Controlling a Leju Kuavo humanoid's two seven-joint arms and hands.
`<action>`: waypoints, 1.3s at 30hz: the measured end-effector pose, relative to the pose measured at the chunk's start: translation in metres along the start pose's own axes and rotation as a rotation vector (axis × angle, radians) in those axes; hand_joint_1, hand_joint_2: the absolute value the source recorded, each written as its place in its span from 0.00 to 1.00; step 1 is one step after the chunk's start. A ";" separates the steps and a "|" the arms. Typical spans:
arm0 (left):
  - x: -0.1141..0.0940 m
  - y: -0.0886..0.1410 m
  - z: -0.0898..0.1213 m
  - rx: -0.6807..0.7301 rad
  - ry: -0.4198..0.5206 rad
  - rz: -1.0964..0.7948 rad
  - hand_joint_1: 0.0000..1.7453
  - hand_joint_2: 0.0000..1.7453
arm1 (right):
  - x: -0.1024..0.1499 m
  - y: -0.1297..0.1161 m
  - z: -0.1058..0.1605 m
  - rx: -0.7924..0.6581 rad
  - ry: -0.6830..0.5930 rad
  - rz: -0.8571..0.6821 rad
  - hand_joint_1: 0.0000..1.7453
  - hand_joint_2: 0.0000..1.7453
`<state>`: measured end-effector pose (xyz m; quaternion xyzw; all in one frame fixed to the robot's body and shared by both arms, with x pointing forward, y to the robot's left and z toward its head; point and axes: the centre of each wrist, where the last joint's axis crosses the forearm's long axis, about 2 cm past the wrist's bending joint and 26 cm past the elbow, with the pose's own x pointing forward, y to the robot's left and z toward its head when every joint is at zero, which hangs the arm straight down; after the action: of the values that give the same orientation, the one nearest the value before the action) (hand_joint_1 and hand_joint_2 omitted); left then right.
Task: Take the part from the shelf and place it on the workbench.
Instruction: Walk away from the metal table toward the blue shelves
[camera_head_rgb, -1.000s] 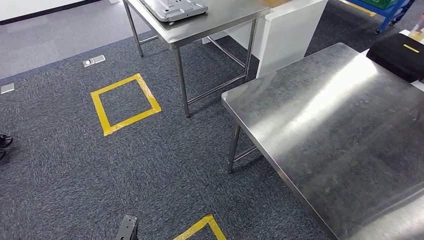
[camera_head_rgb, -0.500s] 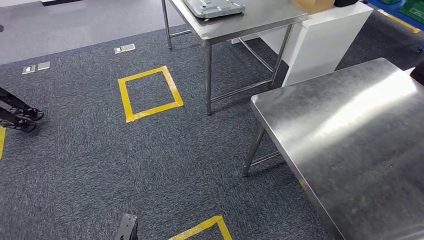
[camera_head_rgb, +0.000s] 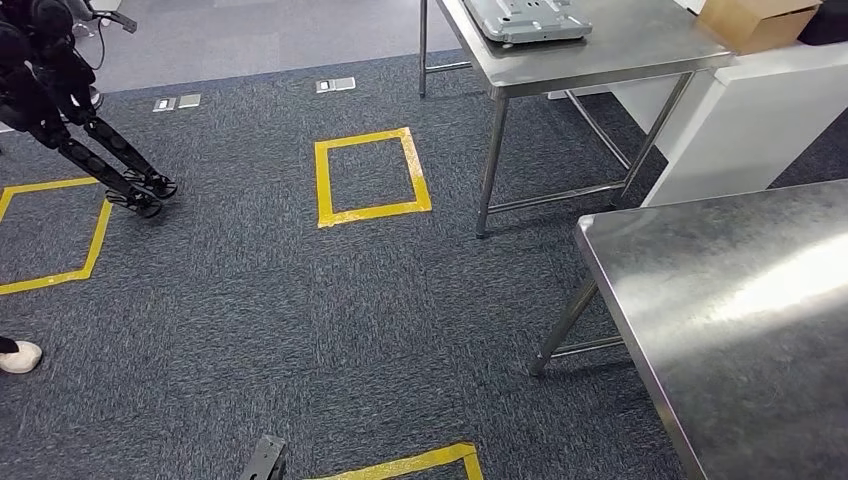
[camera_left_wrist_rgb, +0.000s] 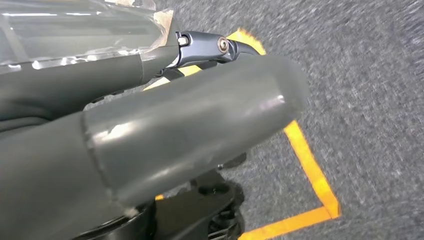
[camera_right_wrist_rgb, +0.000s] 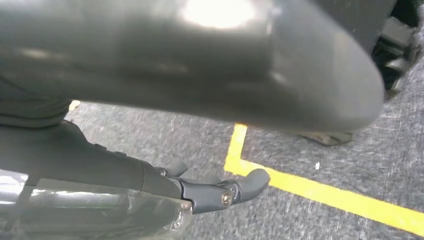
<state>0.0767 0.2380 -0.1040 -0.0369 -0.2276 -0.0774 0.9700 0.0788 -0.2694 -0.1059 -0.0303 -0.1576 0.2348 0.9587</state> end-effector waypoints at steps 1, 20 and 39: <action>-0.001 0.000 0.000 -0.002 0.001 -0.001 0.00 0.00 | 0.001 0.000 0.000 0.000 -0.002 0.000 0.00 0.00; 0.010 0.003 -0.003 -0.008 -0.028 -0.050 0.00 0.00 | -0.011 0.005 0.002 0.007 0.002 -0.010 0.00 0.00; 0.006 0.004 -0.002 -0.009 -0.023 -0.045 0.00 0.00 | -0.011 0.005 0.002 0.015 0.001 0.023 0.00 0.00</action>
<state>0.0837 0.2412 -0.1030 -0.0369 -0.2393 -0.0996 0.9651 0.0667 -0.2699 -0.1079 -0.0251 -0.1552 0.2471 0.9561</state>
